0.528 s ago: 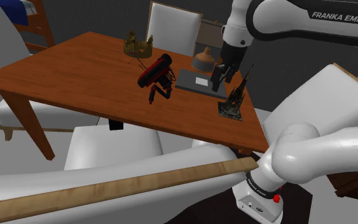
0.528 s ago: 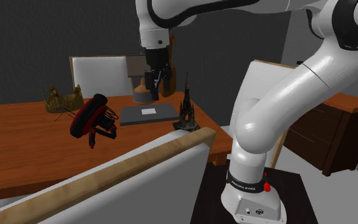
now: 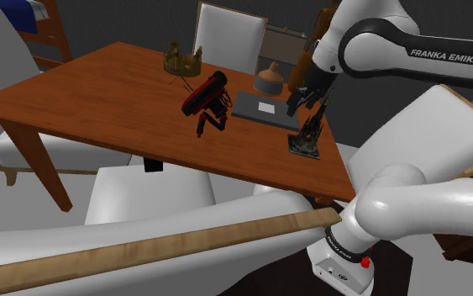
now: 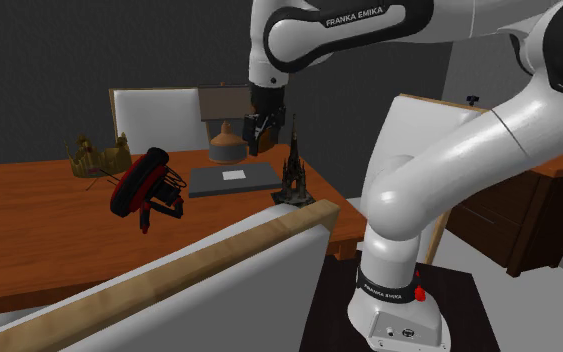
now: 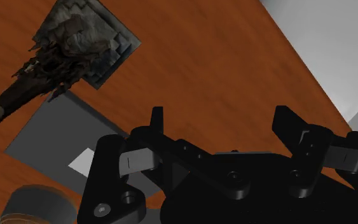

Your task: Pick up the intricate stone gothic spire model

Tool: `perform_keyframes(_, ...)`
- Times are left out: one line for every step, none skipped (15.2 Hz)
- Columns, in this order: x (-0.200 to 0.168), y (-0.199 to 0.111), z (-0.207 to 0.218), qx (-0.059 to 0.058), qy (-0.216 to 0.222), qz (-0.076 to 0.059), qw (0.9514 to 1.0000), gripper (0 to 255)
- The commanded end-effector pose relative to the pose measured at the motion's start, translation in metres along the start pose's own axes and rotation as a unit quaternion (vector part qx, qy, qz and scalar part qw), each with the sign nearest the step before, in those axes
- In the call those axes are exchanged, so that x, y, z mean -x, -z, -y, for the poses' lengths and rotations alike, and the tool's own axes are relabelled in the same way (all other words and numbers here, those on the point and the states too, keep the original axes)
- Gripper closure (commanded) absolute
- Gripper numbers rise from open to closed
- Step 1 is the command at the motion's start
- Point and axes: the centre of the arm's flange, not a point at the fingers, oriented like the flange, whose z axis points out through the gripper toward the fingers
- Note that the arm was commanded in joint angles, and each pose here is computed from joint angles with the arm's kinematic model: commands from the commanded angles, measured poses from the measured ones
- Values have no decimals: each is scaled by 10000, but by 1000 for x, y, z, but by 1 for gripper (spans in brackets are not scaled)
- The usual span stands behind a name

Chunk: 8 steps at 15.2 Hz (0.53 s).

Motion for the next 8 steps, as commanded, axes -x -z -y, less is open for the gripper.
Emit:
perform_keyframes(6,-7,-24,33,-281,-347,9990,0)
perform_keyframes(9,-11,-36,47,-421,-508,9978,0)
perform_keyframes(12,-16,-47,61,-561,-670,9962,0)
perform_keyframes(16,-20,-59,75,-701,-831,9940,0)
perform_keyframes(19,-25,-70,90,-841,-992,9915,0)
perform_keyframes(23,-30,-82,104,-980,-1153,9884,0)
perform_keyframes(27,-35,-93,118,-1118,-1313,9849,0)
perform_keyframes(31,-39,-104,132,-1256,-1472,9810,0)
